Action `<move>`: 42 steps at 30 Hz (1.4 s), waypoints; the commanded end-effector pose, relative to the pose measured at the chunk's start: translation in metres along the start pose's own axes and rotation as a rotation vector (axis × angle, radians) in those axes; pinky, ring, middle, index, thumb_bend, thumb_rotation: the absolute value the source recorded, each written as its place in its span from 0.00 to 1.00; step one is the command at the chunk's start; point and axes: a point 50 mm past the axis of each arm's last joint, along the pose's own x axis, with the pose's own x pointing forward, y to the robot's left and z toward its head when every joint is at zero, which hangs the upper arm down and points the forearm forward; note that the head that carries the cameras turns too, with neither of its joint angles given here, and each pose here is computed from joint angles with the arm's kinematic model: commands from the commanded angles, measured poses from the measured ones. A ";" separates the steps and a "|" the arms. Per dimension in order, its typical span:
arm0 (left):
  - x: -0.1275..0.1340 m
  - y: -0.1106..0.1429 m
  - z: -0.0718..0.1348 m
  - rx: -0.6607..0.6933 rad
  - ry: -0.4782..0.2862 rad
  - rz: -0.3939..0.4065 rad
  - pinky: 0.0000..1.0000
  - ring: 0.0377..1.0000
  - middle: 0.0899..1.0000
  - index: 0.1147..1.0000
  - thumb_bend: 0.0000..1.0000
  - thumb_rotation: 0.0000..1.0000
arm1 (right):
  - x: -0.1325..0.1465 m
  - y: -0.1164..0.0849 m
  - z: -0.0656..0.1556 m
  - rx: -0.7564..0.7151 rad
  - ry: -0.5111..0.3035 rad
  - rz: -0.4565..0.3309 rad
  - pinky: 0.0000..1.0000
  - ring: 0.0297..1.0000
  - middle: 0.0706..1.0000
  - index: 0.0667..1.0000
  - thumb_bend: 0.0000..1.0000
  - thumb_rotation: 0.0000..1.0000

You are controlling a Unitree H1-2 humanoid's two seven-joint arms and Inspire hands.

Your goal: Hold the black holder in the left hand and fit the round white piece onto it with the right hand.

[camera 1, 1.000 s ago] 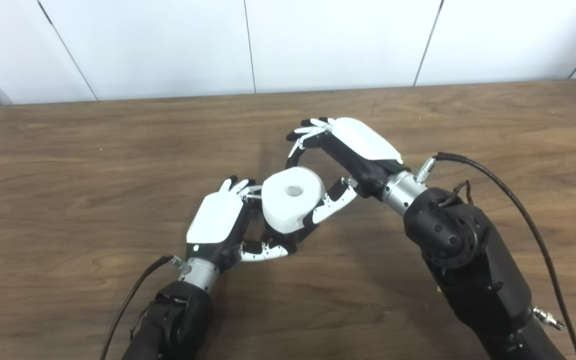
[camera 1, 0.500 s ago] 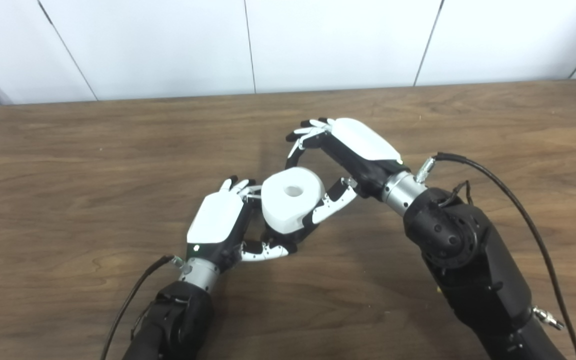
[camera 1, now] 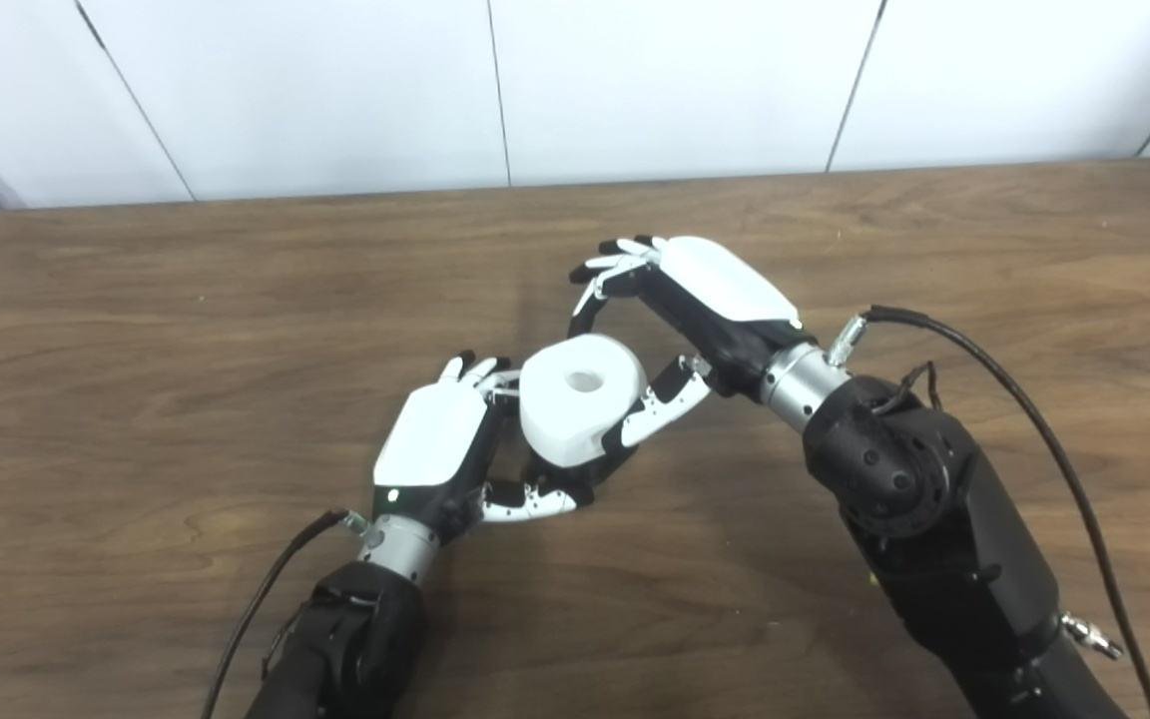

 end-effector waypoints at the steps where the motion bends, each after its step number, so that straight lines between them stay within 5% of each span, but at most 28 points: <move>1: -0.003 -0.007 0.005 0.014 -0.016 -0.040 1.00 0.91 0.80 0.42 0.52 0.05 | 0.002 -0.008 0.008 -0.021 -0.040 -0.039 1.00 0.95 0.83 0.44 0.53 0.14; 42: -0.001 -0.006 0.004 0.021 -0.013 -0.041 1.00 0.91 0.80 0.42 0.52 0.05 | 0.000 -0.010 0.005 -0.041 -0.038 -0.022 1.00 0.95 0.82 0.44 0.53 0.14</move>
